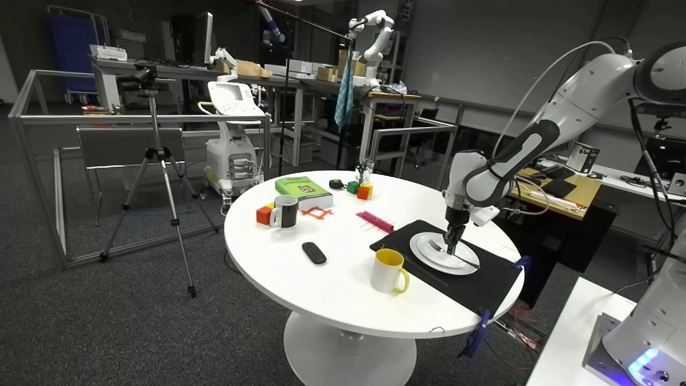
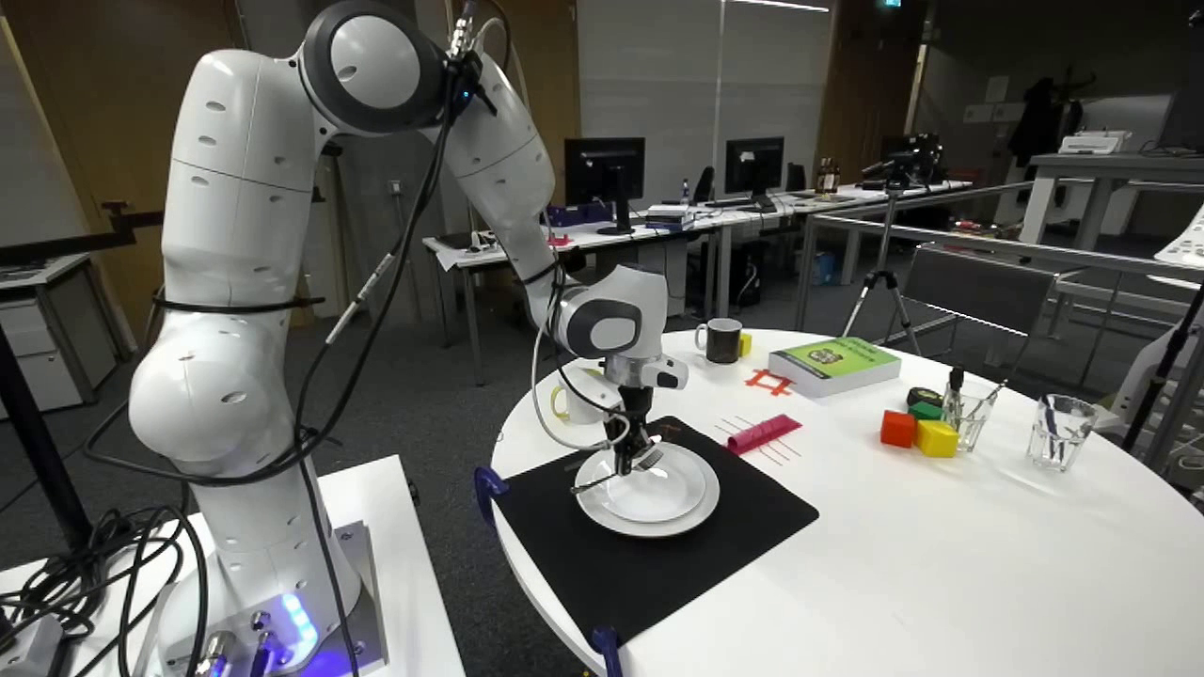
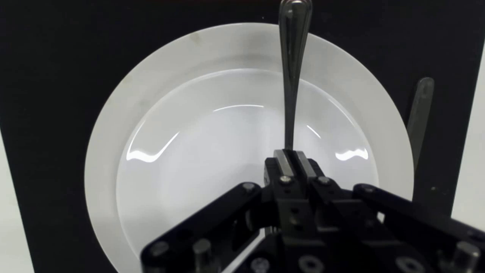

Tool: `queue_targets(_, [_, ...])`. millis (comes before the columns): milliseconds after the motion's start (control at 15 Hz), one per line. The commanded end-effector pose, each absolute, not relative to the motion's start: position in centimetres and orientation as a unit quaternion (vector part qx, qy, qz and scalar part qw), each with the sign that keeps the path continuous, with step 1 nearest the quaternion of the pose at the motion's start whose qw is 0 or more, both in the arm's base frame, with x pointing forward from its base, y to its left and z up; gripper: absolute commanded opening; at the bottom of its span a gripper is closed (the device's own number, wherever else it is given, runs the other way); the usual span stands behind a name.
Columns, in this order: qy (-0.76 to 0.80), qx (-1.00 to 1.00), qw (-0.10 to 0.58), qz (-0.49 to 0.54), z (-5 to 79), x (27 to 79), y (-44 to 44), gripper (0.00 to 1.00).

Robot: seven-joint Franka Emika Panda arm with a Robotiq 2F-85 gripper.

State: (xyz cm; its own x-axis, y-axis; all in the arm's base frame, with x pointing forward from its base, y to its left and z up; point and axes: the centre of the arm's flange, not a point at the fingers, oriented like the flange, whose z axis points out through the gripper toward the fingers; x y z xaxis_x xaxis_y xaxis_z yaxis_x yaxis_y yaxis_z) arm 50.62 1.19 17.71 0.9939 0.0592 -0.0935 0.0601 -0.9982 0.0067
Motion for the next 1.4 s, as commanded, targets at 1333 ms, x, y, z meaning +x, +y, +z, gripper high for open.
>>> queue_targets(1333, [0.066, 0.997, 0.020, -0.043, 16.75, 50.20, 0.82, 0.02])
